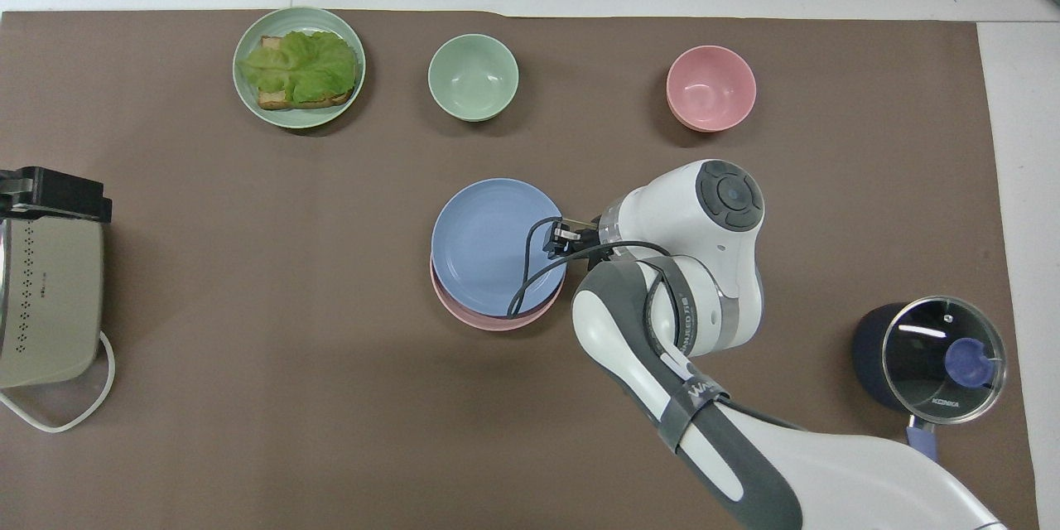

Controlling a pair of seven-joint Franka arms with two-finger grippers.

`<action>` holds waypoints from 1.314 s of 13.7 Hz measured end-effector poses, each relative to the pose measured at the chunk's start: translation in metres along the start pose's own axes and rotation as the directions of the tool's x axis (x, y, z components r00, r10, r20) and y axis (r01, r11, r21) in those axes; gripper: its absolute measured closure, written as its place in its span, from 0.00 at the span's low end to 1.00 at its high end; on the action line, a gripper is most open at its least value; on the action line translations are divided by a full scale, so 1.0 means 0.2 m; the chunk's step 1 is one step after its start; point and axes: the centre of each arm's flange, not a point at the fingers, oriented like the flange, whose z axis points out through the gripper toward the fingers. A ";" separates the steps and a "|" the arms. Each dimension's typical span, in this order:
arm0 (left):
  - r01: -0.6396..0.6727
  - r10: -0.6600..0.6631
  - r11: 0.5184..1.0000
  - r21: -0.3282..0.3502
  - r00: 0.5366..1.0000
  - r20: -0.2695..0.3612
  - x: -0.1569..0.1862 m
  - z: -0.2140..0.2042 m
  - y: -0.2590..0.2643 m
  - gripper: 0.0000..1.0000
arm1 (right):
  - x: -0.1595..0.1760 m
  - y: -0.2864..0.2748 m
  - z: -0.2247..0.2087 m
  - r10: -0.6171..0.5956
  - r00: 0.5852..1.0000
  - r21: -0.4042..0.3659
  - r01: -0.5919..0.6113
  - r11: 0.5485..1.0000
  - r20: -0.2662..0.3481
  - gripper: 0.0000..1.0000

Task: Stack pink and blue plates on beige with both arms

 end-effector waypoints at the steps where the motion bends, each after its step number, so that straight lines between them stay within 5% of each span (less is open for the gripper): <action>1: 0.000 0.000 1.000 0.000 1.000 0.000 0.00 0.00 0.00 0.00 | 0.01 0.00 -0.06 -0.023 1.000 -0.016 0.022 1.000 -0.020 0.11; 2: 0.000 0.000 1.000 0.000 1.000 0.000 0.00 0.00 0.00 0.00 | 0.03 0.02 -0.15 -0.052 0.997 -0.043 0.049 0.998 -0.049 0.01; 7: 0.000 0.000 1.000 0.000 1.000 0.000 0.00 0.00 0.00 0.00 | 0.12 0.25 -0.71 -0.120 0.982 -0.203 0.089 0.975 -0.149 0.00; 13: 0.000 0.000 1.000 0.000 1.000 0.000 0.00 0.00 0.00 0.00 | 0.04 0.65 -1.47 -0.087 0.988 -0.224 0.058 0.973 -0.124 0.00; 18: 0.000 0.000 1.000 0.000 1.000 0.000 0.00 0.00 0.00 0.00 | -0.10 0.83 -1.87 -0.137 0.989 -0.238 0.121 0.964 -0.054 0.00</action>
